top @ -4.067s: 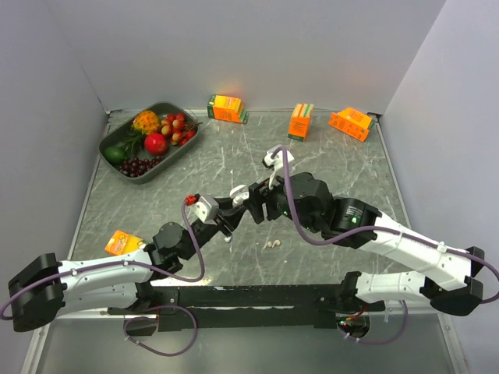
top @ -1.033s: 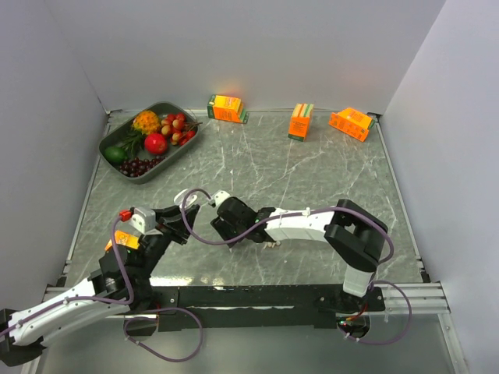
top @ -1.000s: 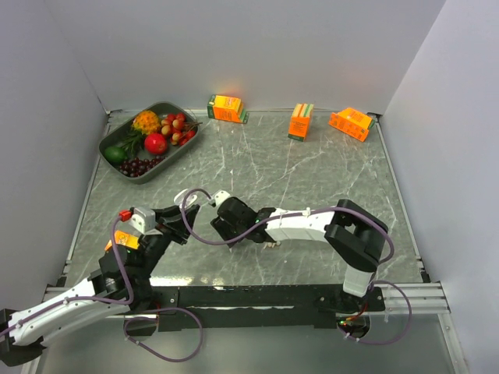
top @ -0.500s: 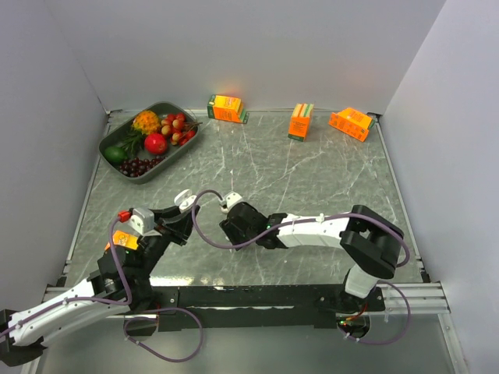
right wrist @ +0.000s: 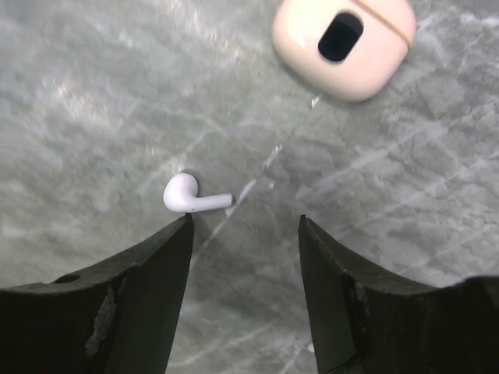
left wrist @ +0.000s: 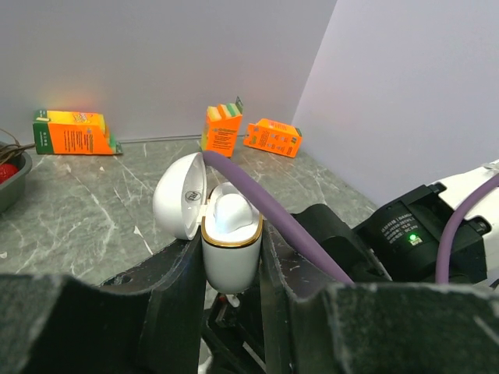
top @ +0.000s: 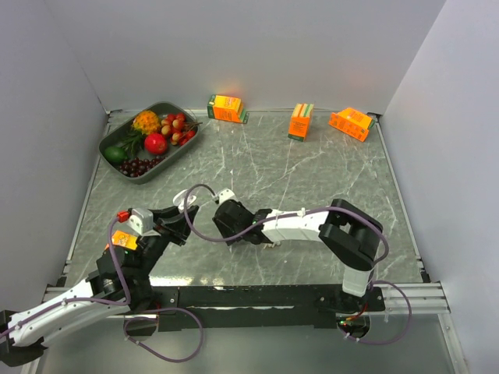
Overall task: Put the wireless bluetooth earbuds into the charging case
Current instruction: Pick up the earbud from the center of the board.
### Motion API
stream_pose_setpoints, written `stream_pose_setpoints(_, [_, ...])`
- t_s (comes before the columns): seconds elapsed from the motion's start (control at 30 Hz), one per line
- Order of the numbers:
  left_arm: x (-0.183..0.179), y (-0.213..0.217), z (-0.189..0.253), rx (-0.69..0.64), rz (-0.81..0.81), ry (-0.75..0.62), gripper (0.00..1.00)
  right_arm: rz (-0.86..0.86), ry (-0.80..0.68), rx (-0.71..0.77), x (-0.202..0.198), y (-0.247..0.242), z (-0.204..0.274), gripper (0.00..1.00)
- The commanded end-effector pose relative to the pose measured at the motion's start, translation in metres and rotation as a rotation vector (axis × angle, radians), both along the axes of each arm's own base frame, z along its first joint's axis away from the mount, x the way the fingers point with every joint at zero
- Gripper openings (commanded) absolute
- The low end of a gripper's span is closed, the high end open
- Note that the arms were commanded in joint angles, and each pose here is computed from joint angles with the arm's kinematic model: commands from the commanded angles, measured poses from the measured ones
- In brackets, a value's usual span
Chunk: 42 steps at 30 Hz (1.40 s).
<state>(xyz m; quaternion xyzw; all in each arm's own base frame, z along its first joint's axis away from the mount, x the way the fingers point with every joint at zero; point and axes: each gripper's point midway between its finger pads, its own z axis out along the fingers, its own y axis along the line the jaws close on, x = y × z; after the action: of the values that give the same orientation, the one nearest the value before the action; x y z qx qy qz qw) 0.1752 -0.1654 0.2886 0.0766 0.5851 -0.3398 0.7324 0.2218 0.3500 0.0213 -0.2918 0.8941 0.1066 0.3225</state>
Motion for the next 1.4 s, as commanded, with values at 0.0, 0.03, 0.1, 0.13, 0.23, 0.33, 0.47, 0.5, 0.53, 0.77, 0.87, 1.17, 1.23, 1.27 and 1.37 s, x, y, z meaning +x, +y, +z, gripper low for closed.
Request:
stream_pose_setpoints(0.0, [-0.006, 0.007, 0.028, -0.071, -0.013, -0.036, 0.01, -0.095, 0.025, 0.062, 0.005, 0.018, 0.01, 0.61])
stream_pose_setpoints(0.03, [-0.006, 0.007, 0.028, -0.072, -0.013, -0.037, 0.01, -0.135, 0.048, 0.082, 0.005, 0.021, 0.011, 0.61])
stream_pose_setpoints(0.1, [-0.006, 0.007, 0.029, -0.076, -0.013, -0.038, 0.01, -0.161, 0.067, 0.114, 0.004, 0.025, 0.014, 0.61])
stream_pose_setpoints(0.13, [-0.006, 0.008, 0.03, -0.078, -0.012, -0.038, 0.01, -0.177, 0.079, 0.142, 0.001, 0.024, 0.016, 0.61])
stream_pose_setpoints(0.23, [-0.006, 0.01, 0.031, -0.083, -0.001, -0.04, 0.01, -0.143, 0.053, 0.221, -0.002, 0.025, 0.03, 0.64])
stream_pose_setpoints(0.33, [-0.004, 0.012, 0.03, -0.085, 0.014, -0.036, 0.01, -0.076, 0.013, 0.223, -0.006, 0.018, 0.037, 0.68])
stream_pose_setpoints(0.47, [-0.001, 0.018, 0.029, -0.104, 0.046, -0.023, 0.01, -0.043, -0.013, 0.202, -0.009, 0.004, 0.034, 0.7])
stream_pose_setpoints(0.5, [0.001, 0.021, 0.028, -0.114, 0.063, -0.012, 0.01, -0.039, -0.012, 0.201, -0.009, 0.005, 0.034, 0.69])
stream_pose_setpoints(0.53, [0.002, 0.024, 0.028, -0.122, 0.074, -0.008, 0.01, -0.038, -0.014, 0.201, -0.008, 0.006, 0.035, 0.68])
stream_pose_setpoints(0.77, [0.006, 0.057, 0.028, -0.187, 0.194, 0.033, 0.01, 0.088, -0.059, 0.23, -0.002, 0.033, 0.038, 0.61])
stream_pose_setpoints(0.87, [0.01, 0.072, 0.024, -0.191, 0.263, 0.071, 0.01, 0.13, -0.081, 0.216, 0.003, 0.041, 0.039, 0.59])
stream_pose_setpoints(1.17, [0.013, 0.099, 0.014, -0.21, 0.381, 0.127, 0.01, 0.184, -0.076, 0.155, 0.011, 0.057, 0.028, 0.59])
stream_pose_setpoints(1.23, [0.013, 0.1, 0.013, -0.21, 0.39, 0.136, 0.01, 0.185, -0.074, 0.138, 0.012, 0.056, 0.023, 0.59])
stream_pose_setpoints(1.27, [0.014, 0.102, 0.011, -0.205, 0.401, 0.141, 0.01, 0.187, -0.071, 0.126, 0.012, 0.056, 0.02, 0.58])
stream_pose_setpoints(1.37, [0.014, 0.103, 0.011, -0.203, 0.407, 0.144, 0.01, 0.178, -0.07, 0.1, 0.015, 0.053, 0.016, 0.58])
